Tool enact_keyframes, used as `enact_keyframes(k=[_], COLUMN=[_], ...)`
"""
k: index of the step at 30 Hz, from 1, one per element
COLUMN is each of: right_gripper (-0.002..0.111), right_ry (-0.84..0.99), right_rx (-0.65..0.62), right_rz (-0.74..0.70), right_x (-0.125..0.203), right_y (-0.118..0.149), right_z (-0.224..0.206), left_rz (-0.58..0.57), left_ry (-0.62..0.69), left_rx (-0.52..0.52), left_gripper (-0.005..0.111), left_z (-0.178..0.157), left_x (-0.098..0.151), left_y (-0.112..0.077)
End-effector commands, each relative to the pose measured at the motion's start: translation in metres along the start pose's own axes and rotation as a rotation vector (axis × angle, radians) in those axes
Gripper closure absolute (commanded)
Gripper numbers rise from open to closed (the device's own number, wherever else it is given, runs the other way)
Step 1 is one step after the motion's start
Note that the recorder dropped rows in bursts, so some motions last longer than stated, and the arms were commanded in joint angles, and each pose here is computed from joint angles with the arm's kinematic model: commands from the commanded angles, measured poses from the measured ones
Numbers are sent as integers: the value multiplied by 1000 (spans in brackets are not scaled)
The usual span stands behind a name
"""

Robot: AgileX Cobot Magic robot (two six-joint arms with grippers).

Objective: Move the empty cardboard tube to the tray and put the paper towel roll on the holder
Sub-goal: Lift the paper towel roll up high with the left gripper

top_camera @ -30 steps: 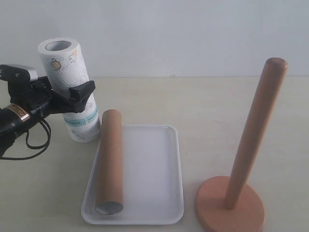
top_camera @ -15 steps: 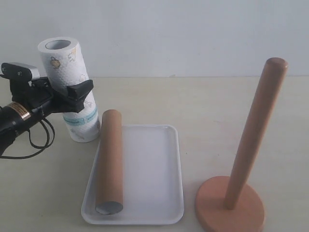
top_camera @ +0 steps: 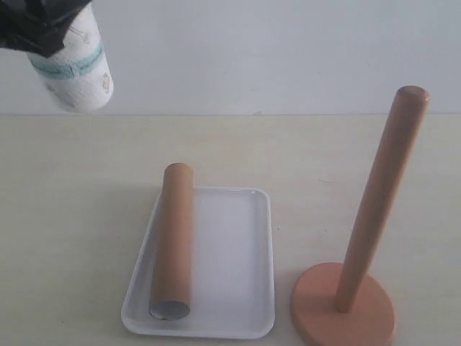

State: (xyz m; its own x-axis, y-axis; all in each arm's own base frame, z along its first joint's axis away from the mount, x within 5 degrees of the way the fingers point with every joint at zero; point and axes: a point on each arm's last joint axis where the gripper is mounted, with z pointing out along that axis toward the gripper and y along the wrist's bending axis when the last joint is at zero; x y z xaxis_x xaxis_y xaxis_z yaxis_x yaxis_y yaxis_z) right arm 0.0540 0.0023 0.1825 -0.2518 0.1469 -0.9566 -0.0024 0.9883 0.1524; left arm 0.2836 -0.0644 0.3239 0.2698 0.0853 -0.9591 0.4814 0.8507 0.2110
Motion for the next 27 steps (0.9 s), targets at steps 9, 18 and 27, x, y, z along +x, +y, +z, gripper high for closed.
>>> enact_keyframes(k=[9,18,27], right_gripper=[108,108,108], right_ry=[-16,-16,-16], right_rx=[1,1,1], right_rz=[-1,-1,-1], right_x=[-1,-1,-1], right_y=[0,0,0], right_z=[0,0,0], left_rz=[-15,-259,-255], left_ry=[-261,-459,-496], left_rx=[111,320,511], left_gripper=[103,103,103], left_z=[-53,-63,-69], left_x=[-96,-146,-161], left_y=[-27,-36,-51])
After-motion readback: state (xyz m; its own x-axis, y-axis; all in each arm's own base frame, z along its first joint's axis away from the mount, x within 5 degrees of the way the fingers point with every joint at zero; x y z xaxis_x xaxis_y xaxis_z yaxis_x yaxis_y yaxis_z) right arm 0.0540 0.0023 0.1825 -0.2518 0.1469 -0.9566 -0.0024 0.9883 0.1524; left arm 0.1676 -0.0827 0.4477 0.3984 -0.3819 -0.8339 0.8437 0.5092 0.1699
